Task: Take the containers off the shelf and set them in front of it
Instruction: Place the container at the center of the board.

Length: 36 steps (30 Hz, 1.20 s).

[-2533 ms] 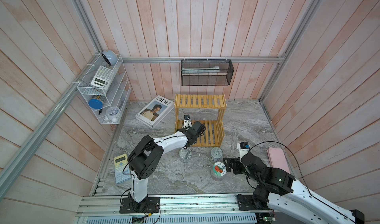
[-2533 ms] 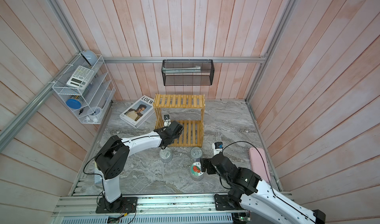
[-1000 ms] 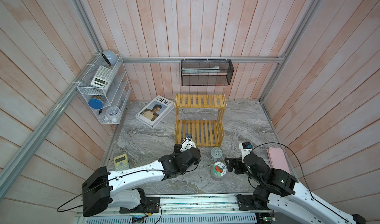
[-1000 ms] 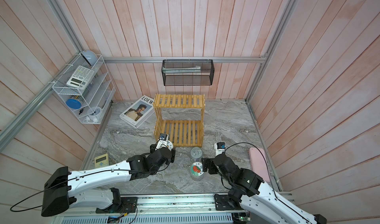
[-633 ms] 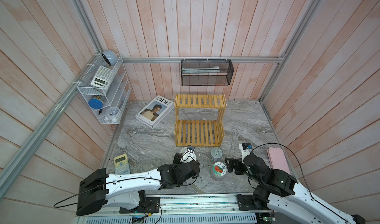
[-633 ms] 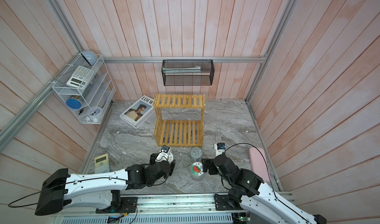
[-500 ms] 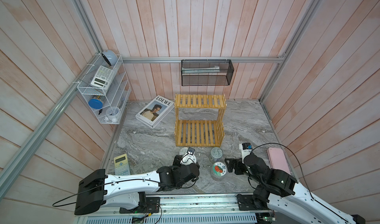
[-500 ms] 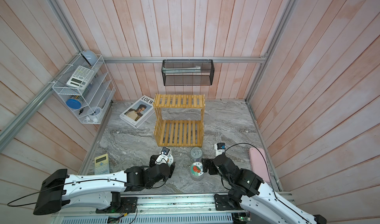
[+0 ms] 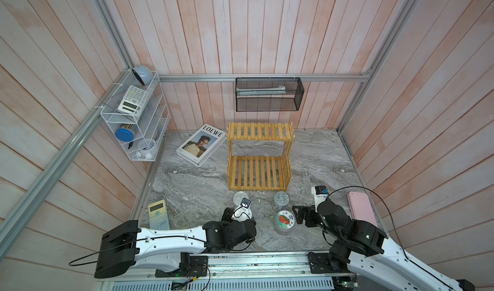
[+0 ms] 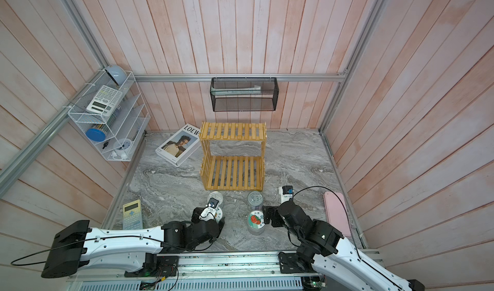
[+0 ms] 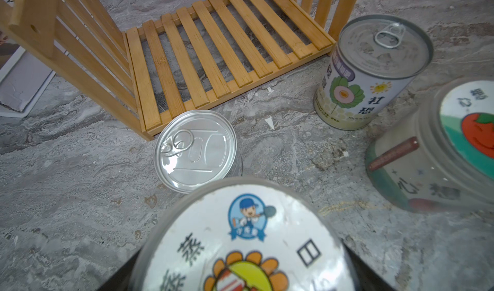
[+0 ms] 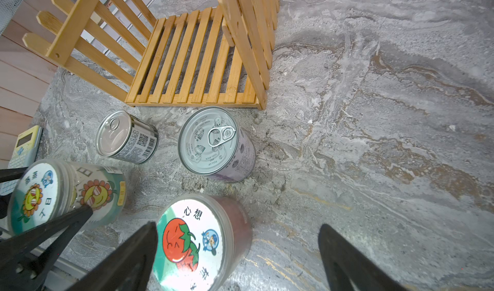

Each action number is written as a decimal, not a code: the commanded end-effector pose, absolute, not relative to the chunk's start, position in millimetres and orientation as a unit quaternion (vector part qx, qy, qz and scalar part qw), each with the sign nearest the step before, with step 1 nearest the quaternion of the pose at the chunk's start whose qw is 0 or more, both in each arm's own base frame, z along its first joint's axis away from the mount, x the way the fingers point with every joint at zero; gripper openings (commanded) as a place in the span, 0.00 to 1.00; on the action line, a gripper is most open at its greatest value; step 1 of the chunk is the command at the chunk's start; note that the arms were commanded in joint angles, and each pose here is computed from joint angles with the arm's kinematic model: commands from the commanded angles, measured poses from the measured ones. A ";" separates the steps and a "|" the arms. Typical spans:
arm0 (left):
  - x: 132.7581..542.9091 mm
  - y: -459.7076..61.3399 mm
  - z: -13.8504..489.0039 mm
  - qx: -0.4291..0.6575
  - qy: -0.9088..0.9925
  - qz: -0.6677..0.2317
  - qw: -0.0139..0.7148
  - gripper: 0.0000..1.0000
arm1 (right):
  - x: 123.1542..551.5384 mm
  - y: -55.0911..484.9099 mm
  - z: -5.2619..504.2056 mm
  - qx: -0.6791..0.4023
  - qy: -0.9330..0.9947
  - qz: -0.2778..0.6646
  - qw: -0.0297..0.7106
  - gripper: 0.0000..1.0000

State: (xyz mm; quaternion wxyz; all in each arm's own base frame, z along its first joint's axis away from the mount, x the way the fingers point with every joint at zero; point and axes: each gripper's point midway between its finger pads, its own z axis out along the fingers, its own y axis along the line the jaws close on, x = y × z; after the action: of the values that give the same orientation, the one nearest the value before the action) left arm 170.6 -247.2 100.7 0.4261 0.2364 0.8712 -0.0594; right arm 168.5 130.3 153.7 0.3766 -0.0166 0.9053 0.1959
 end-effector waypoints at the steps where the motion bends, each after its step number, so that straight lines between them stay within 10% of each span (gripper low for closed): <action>1: 173.7 -251.0 98.7 0.226 0.868 -0.062 0.437 0.55 | 167.4 128.3 148.8 -0.014 0.908 0.192 0.371 0.98; 13: 177.3 -253.4 72.7 0.226 0.875 -0.047 0.425 0.58 | 166.5 127.2 147.8 -0.013 0.909 0.193 0.370 0.98; 25: 176.9 -246.5 72.9 0.222 0.876 -0.041 0.426 1.00 | 167.4 129.1 146.2 -0.014 0.909 0.193 0.369 0.98; 36: 180.3 -235.1 116.5 0.205 0.859 -0.054 0.465 1.00 | 173.6 128.4 147.0 -0.010 0.907 0.189 0.377 0.98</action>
State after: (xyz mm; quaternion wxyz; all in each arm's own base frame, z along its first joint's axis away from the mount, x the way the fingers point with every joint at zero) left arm 176.1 -242.9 97.8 0.4416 0.2136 0.8692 -0.0613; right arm 171.0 129.0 152.6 0.3777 -0.0104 0.9052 0.1944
